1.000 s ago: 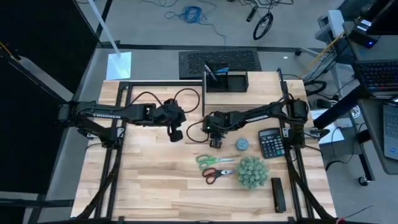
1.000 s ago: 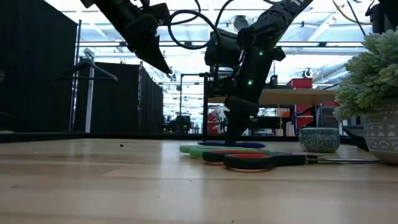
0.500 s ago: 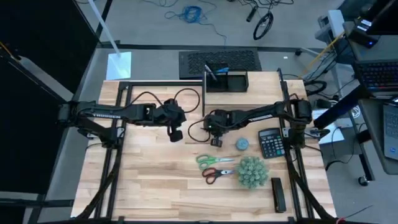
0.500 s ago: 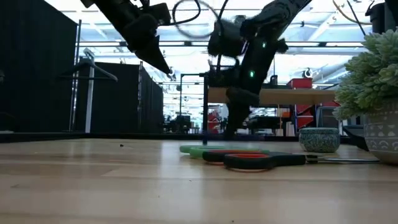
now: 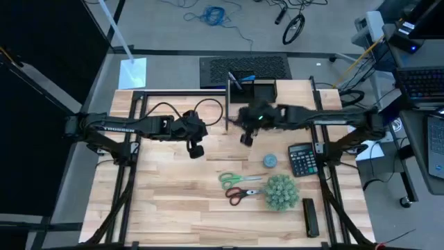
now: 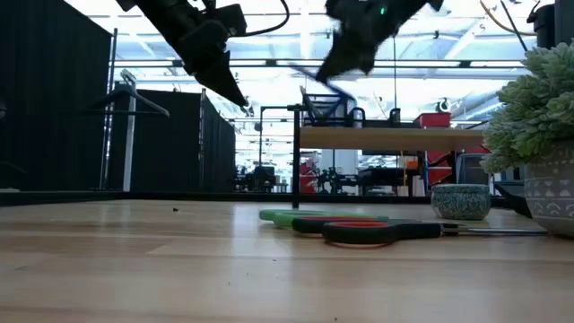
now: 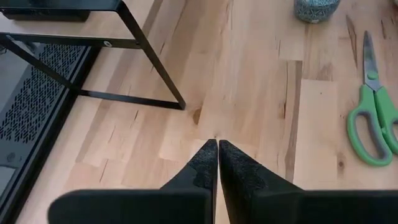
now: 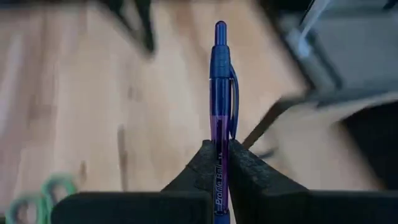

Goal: Pick and place office supplies into organizer
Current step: Put the dark blue pen into the black desk organizer on the shelf

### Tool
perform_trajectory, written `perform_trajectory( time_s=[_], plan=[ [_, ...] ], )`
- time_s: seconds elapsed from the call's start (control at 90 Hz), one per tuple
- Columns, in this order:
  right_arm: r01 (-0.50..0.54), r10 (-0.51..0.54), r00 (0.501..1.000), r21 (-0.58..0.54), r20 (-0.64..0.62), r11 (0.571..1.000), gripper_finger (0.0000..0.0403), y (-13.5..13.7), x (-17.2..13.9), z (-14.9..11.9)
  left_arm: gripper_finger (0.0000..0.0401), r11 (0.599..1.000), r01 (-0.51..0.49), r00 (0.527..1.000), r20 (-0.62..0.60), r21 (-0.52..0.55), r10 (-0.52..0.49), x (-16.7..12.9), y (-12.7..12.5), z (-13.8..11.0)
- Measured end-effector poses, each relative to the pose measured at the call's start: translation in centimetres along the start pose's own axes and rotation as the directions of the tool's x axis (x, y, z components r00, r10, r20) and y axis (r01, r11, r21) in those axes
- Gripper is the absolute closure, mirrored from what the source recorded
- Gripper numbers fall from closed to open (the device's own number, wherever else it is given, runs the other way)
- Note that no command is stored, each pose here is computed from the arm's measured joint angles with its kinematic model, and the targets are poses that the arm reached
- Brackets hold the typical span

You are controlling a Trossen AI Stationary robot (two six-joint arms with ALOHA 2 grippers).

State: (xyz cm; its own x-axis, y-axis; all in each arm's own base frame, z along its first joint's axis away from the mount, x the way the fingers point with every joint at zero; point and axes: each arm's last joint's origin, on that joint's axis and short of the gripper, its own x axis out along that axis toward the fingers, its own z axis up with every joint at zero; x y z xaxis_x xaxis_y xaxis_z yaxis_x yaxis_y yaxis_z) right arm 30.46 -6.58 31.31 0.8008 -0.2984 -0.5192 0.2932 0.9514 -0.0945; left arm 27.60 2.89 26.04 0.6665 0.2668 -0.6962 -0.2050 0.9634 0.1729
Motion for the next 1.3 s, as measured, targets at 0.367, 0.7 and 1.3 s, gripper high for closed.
perform_trajectory(
  time_s=[0.367,0.7,1.3],
  plan=[
    [0.228,-0.235,0.878,0.066,0.417,0.971,0.0399,-7.2,-2.0,3.9,0.0398,1.000,0.000,1.000,0.001,0.000,0.000,0.0,0.0,0.0],
    [0.217,-0.284,0.829,0.191,0.481,0.957,0.0399,-12.1,1.5,3.0,0.0398,1.000,0.000,1.000,-0.002,0.000,0.000,0.0,0.0,0.0],
    [0.186,-0.250,0.905,0.208,0.344,0.960,0.0398,-12.8,5.1,0.6,0.0398,1.000,0.003,1.000,-0.005,0.001,-0.003,0.0,0.0,0.0]
  ],
)
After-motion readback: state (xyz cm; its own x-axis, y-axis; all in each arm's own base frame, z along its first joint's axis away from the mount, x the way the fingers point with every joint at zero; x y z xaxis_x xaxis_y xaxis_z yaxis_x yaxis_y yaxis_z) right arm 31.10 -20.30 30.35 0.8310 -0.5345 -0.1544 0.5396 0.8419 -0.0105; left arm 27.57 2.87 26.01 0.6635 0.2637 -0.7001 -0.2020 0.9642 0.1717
